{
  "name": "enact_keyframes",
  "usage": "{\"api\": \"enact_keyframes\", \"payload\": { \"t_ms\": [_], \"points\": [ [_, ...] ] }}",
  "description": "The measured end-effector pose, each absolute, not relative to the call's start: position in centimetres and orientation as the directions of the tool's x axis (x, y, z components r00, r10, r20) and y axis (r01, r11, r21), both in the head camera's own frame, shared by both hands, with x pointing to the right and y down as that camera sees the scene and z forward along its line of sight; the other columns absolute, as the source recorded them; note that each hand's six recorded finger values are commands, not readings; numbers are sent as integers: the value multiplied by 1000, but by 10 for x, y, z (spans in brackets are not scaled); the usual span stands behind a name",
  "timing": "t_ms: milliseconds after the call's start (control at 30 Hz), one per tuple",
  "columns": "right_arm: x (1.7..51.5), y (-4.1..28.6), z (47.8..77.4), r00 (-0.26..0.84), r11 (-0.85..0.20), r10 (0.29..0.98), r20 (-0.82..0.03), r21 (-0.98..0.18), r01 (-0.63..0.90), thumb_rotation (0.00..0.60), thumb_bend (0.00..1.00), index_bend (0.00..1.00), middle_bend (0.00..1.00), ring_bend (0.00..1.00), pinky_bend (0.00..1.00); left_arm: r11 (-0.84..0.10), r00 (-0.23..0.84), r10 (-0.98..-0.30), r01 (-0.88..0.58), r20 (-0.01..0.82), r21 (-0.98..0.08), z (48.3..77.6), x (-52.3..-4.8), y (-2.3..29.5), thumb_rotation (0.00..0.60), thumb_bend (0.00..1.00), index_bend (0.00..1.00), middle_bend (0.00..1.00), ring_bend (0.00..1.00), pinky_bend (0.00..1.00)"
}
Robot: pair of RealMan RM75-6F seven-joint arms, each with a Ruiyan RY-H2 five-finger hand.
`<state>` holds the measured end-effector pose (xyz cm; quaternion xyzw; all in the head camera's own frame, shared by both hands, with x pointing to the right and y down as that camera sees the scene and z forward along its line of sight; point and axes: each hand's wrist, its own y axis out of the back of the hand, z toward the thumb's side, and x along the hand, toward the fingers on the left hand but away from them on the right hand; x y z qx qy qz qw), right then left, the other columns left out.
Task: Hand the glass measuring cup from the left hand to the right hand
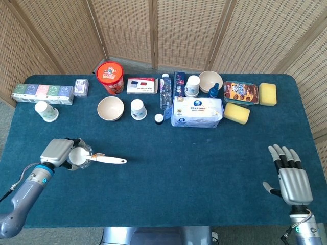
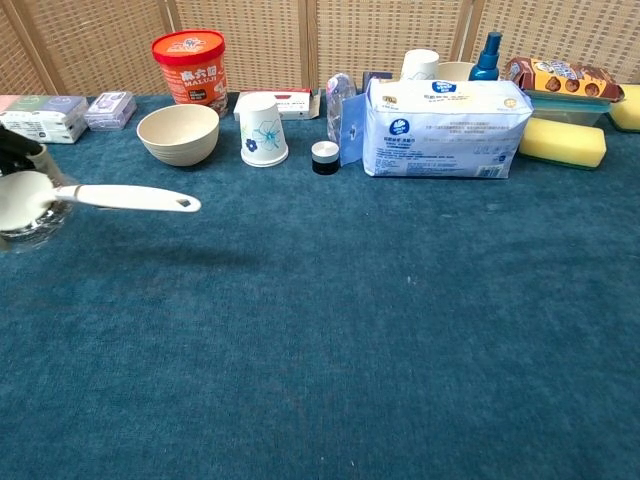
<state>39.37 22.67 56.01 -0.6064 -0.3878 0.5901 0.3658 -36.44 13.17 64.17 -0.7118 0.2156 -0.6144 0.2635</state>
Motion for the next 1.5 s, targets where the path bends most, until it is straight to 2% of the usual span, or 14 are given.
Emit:
{"api": "enact_keyframes", "payload": {
  "t_ms": [567,967,1233,1500],
  "points": [
    [327,201,557,126,-503,861,-493,-862,67,600,0,0,0,0,0,-796,276,-576,24,769,-605,635,-266,108,600,0,385,372,301,410],
    [306,169,570,193,-522,845,-499,-848,92,600,0,0,0,0,0,-831,391,-503,25,771,-556,647,-128,109,600,0,385,372,302,410],
    [313,155,573,218,-533,835,-506,-842,84,600,0,0,0,0,0,-818,431,-506,36,747,-575,654,-82,104,600,0,385,372,302,410],
    [310,157,568,232,-562,811,-537,-825,52,600,0,0,0,0,0,-794,429,-540,27,724,-608,646,-68,93,600,0,385,372,302,410]
  ]
}}
